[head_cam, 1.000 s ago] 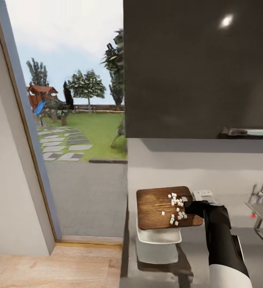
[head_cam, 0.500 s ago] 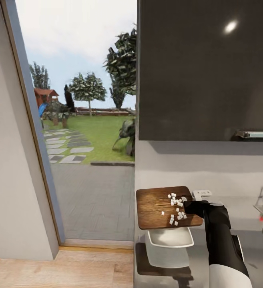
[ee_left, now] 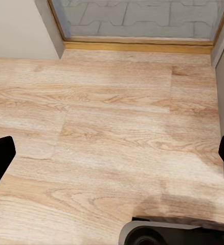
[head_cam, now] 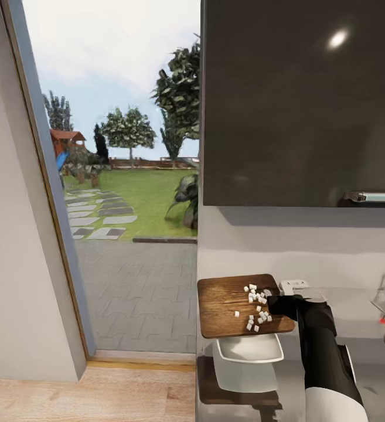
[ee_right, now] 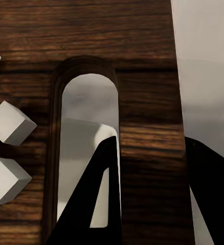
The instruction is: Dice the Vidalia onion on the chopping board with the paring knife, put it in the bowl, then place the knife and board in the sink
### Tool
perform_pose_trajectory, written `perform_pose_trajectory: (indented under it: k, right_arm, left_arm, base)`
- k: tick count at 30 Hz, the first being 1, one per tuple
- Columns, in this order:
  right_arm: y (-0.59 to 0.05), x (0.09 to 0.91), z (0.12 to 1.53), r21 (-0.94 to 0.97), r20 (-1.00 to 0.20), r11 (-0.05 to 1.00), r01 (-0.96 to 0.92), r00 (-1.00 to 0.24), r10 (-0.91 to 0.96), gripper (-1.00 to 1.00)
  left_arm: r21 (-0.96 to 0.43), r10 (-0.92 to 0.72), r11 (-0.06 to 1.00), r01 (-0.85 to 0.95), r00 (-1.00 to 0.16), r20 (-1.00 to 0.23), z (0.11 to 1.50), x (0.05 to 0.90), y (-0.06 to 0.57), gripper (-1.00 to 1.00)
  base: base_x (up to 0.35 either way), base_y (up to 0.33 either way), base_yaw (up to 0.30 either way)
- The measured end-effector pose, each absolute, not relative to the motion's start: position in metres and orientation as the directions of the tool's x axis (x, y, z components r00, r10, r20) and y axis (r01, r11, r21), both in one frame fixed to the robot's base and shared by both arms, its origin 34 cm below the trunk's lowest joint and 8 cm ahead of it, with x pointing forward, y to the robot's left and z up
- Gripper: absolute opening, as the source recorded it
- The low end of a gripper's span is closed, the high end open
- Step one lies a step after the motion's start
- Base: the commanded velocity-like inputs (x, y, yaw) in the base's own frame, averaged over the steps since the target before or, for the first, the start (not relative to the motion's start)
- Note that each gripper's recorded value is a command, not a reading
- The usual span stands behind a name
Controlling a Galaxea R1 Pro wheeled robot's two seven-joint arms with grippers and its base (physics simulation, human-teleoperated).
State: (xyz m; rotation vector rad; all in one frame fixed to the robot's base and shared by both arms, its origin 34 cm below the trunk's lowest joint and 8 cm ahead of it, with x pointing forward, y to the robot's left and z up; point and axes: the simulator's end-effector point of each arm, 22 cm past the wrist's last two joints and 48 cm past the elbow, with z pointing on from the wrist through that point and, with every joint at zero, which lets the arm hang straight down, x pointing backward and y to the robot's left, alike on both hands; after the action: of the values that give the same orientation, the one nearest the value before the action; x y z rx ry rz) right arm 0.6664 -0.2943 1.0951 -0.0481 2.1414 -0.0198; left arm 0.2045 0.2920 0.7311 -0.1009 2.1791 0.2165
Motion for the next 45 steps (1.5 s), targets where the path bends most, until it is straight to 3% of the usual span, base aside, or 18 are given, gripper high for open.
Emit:
perform_pose_trajectory:
  k: [45]
  right_arm:
    - [-0.282,0.676,1.110,-0.082,-0.871,0.994,-0.075,-0.480,-0.108,-1.00]
  left_arm:
    - [0.118,0.008,0.981,-0.152,-0.580,-0.815,0.731,0.204,0.292,1.00]
  base:
    - [0.026,0.007,0.000]
